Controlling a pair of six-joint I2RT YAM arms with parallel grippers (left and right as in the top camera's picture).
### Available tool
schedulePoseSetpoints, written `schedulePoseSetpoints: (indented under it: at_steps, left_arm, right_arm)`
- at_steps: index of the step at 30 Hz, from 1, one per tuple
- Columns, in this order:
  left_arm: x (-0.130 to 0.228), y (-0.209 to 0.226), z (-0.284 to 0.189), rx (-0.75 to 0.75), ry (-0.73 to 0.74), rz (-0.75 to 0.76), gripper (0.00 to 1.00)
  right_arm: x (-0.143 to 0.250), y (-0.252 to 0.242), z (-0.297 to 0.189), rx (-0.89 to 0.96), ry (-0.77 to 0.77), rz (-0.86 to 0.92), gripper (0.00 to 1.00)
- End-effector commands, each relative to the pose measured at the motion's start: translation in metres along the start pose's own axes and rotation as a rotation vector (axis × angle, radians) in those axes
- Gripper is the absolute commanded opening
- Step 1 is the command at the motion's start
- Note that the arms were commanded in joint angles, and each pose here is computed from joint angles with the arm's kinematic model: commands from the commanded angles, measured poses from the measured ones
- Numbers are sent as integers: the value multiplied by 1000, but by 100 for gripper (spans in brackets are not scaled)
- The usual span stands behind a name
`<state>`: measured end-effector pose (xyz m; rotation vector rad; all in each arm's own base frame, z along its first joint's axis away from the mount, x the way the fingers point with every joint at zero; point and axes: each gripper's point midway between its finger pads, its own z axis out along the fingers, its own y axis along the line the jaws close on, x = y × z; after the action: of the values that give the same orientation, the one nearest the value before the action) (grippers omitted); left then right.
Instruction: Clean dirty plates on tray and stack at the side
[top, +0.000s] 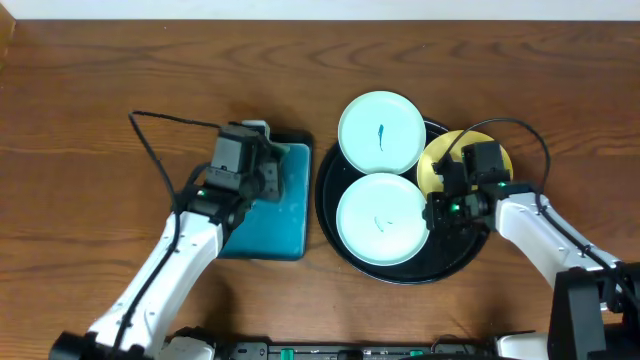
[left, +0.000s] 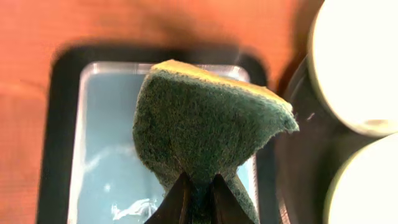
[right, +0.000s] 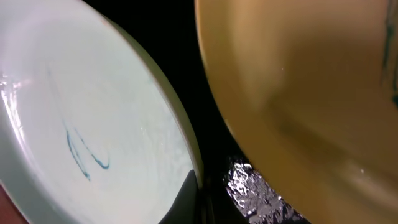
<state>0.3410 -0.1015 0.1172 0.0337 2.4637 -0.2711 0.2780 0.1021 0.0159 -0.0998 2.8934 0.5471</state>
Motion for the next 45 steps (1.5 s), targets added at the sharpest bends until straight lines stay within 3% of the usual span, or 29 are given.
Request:
schedulePoseSetpoints:
  at_steps: [1, 6, 13, 18, 33, 45]
  left_arm:
    - [-27, -2, -23, 28, -123, -23, 7]
    - [-42, -9, -44, 70, -199, -20, 7]
    - [-39, -24, -48, 171, -180, -16, 7]
    - [-41, -13, -50, 208, -162, -145, 7]
    - [-21, 1, -26, 557, 52, -372, 7]
    - [-6, 14, -2, 566, 128, -440, 7]
  right_arm:
    - [-6, 3, 2, 43, -18, -29, 1]
    - [-10, 10, 4, 44, -35, -65, 1]
    - [-8, 3, 5, 95, -35, -71, 1]
    - [-7, 1, 6, 103, -33, -71, 1]
    - [-7, 1, 6, 105, -33, -70, 1]
    - [-6, 0, 6, 105, -28, -69, 1]
